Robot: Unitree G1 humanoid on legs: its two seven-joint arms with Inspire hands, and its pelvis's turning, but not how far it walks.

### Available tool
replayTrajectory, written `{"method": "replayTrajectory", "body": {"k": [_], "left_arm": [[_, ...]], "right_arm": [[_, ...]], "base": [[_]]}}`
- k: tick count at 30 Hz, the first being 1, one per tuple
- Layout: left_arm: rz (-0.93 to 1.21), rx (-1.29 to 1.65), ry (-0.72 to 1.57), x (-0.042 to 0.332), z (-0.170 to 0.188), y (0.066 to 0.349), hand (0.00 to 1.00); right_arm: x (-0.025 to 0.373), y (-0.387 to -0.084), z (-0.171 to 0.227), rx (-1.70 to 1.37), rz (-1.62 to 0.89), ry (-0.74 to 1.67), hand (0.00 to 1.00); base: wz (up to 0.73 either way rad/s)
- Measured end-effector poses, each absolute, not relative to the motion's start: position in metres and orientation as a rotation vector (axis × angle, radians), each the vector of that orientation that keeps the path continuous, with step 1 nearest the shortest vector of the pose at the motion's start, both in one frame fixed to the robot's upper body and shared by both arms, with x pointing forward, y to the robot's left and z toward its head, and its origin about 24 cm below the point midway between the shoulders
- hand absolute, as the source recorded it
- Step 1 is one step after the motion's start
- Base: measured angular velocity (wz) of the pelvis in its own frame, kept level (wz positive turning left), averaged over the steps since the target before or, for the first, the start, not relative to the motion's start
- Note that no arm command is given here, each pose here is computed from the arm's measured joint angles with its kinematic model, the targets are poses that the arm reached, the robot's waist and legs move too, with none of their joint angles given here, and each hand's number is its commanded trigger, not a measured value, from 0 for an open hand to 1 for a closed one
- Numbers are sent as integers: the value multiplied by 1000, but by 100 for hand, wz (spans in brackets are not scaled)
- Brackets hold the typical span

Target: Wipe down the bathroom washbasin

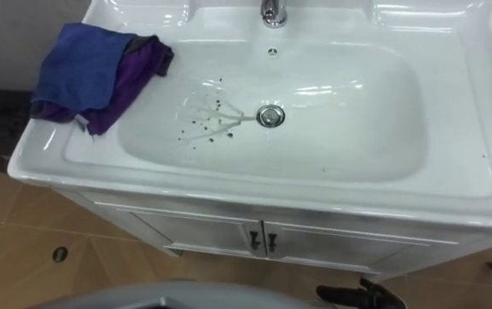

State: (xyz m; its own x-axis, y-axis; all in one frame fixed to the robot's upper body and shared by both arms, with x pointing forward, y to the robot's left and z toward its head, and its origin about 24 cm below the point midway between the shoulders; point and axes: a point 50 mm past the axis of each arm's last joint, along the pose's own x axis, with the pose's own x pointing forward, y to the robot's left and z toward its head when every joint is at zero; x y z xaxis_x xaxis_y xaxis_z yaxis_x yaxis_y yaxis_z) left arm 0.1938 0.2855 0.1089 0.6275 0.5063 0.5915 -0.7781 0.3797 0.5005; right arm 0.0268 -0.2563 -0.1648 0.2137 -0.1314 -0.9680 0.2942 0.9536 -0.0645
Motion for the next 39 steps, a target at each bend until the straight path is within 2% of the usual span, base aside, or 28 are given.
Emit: {"method": "replayTrajectory", "body": {"k": [7, 11, 15, 22, 28, 39], "left_arm": [[737, 838, -351, 200, 100, 268, 0], [730, 854, -318, 200, 92, 267, 0], [693, 853, -220, 200, 70, 266, 0], [526, 852, -84, 197, 36, 243, 0], [467, 889, 46, 193, 8, 243, 0], [439, 910, 70, 192, 3, 242, 0]], "right_arm": [[28, -256, -165, 148, -299, 1323, 0], [28, -256, -165, 151, -300, 1325, 0], [31, -255, -165, 158, -288, 1318, 0], [32, -250, -166, 167, -280, 1321, 0], [32, -251, -166, 162, -276, 1326, 0], [33, -252, -166, 164, -279, 1325, 0]], "base": [[-3], [-14], [-4], [0], [-10], [-1]]}}
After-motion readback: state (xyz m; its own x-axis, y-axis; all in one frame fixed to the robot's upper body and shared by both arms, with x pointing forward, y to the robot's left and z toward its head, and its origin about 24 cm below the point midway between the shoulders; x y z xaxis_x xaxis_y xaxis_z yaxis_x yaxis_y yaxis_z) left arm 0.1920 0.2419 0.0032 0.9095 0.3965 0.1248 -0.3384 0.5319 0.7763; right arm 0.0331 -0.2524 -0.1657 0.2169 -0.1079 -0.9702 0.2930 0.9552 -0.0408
